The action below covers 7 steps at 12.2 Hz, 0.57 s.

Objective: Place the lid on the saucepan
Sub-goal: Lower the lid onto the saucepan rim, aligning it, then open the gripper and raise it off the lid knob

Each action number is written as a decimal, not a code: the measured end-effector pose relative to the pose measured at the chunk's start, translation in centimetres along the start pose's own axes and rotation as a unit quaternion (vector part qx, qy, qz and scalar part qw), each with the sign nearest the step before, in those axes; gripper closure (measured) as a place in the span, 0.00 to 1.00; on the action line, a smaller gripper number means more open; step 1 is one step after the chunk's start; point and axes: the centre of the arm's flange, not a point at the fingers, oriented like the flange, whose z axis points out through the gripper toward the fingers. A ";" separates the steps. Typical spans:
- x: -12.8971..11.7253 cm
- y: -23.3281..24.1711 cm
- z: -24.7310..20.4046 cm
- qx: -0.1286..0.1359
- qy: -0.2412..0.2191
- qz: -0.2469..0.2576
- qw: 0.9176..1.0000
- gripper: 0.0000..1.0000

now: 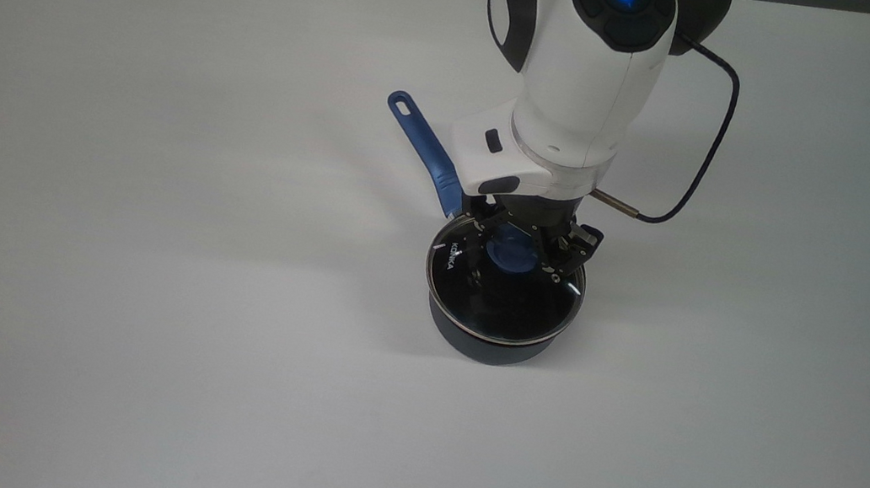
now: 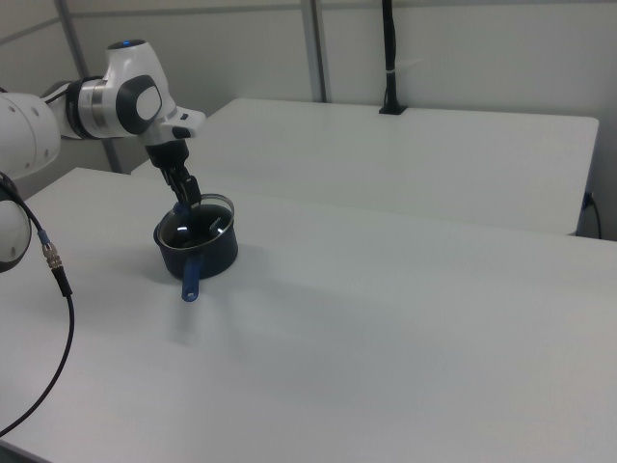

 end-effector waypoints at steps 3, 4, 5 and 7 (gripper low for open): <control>-0.1 -0.1 0.4 -0.002 -0.003 -0.002 1.000 0.40; -0.2 -0.1 0.4 -0.005 -0.007 -0.003 1.000 0.40; -0.5 -0.1 0.4 -0.010 -0.014 -0.004 1.000 0.40; -1.2 -0.2 1.1 -0.024 -0.034 -0.007 0.999 0.36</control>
